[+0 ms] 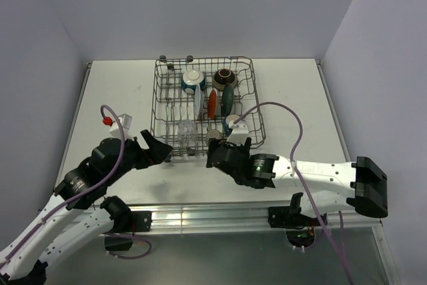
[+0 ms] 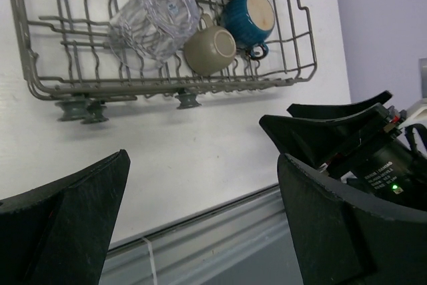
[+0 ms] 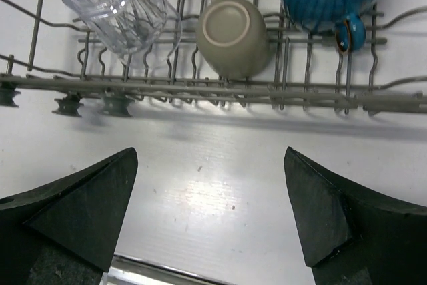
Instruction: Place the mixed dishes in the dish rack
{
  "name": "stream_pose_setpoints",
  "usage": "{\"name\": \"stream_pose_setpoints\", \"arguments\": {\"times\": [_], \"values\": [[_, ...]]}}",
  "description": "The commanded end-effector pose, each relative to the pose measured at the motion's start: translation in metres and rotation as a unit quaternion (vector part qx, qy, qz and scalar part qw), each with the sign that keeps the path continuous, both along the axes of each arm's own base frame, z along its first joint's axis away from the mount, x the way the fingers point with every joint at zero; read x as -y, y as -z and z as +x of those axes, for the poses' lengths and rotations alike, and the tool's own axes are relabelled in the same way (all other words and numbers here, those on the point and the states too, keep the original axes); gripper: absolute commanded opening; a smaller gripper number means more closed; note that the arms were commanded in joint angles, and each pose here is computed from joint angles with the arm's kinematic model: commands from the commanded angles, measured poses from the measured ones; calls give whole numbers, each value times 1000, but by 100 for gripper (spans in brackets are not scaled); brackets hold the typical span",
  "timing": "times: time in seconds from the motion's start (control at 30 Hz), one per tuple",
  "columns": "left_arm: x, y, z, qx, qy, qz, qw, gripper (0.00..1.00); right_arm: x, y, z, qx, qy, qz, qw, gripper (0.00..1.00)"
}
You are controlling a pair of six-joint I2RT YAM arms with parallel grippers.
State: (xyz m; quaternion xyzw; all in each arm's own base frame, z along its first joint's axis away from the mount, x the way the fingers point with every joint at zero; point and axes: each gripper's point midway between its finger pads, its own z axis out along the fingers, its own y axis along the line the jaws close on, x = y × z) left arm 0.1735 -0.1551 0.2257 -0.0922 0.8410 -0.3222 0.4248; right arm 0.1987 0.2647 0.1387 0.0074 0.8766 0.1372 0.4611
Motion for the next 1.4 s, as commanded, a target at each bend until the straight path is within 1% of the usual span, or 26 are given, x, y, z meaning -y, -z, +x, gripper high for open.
{"name": "stream_pose_setpoints", "arguments": {"times": [0.0, 0.17, 0.2, 0.27, 0.37, 0.4, 0.43, 0.5, 0.53, 0.6, 0.63, 0.7, 0.77, 0.8, 0.83, 0.9, 0.93, 1.0, 1.03, 1.07, 1.13, 1.2, 1.27, 1.3, 1.33, 1.37], "values": [[12, -8, -10, 1, 26, -54, 998, 99, 10, 1, -11, 1, 22, 38, 999, 98], [14, 2, -28, -9, 52, -86, 995, 99, 22, 9, -27, -2, 17, 70, 997, 98], [14, 7, -29, -12, 52, -87, 995, 99, 21, 8, -29, -2, 16, 84, 996, 98], [17, 1, -37, -8, 67, -115, 991, 99, 25, 14, -36, -6, 3, 107, 994, 98], [23, -5, -48, -7, 91, -154, 984, 99, 21, 16, -45, -3, -31, 169, 985, 98], [27, -1, -53, -14, 105, -163, 981, 99, 15, -2, -45, 14, -44, 222, 974, 98], [29, -8, -56, -6, 112, -185, 976, 99, 19, 15, -51, 7, -56, 224, 973, 98], [33, -5, -63, -10, 130, -204, 970, 99, 15, -4, -53, 28, -70, 291, 954, 99], [32, -11, -67, -1, 134, -225, 965, 99, 20, 9, -55, 28, -74, 292, 953, 99], [32, -8, -70, 6, 139, -241, 961, 99, 20, -3, -58, 41, -82, 333, 938, 100], [29, -16, -76, 20, 144, -262, 954, 99, 23, 5, -59, 42, -84, 333, 938, 100], [27, -15, -79, 34, 148, -281, 948, 99, 25, -1, -59, 52, -86, 357, 929, 100], [22, -22, -88, 52, 156, -311, 936, 99, 28, 5, -62, 58, -95, 362, 926, 100], [23, -16, -88, 49, 156, -316, 935, 99, 27, -4, -64, 66, -102, 387, 914, 100], [25, -12, -89, 39, 162, -306, 937, 99, 30, 8, -65, 65, -105, 384, 915, 100], [28, -10, -90, 38, 171, -304, 936, 99, 31, -1, -68, 81, -116, 412, 900, 100], [26, -13, -93, 47, 174, -311, 933, 99, 32, 9, -69, 81, -119, 411, 900, 100], [27, -17, -95, 58, 185, -303, 933, 99, 35, -3, -71, 101, -126, 446, 880, 100], [26, -21, -97, 66, 188, -306, 931, 99, 37, 8, -73, 101, -131, 447, 879, 100], [25, -25, -98, 73, 192, -306, 930, 99, 38, 4, -73, 106, -132, 460, 872, 100], [27, -36, -107, 96, 220, -313, 919, 99, 39, 3, -73, 113, -134, 454, 873, 100], [32, -38, -115, 97, 251, -319, 909, 99, 39, 1, -74, 121, -140, 450, 873, 100], [36, -50, -124, 119, 284, -341, 888, 99, 40, 0, -73, 125, -138, 450, 873, 100], [42, -41, -127, 96, 302, -351, 881, 99, 40, 1, -73, 125, -138, 446, 875, 100], [44, -41, -128, 95, 310, -360, 875, 99, 41, -3, -73, 130, -137, 453, 871, 100], [45, -47, -130, 111, 320, -374, 863, 99, 42, -4, -72, 133, -136, 452, 871, 100]]}}
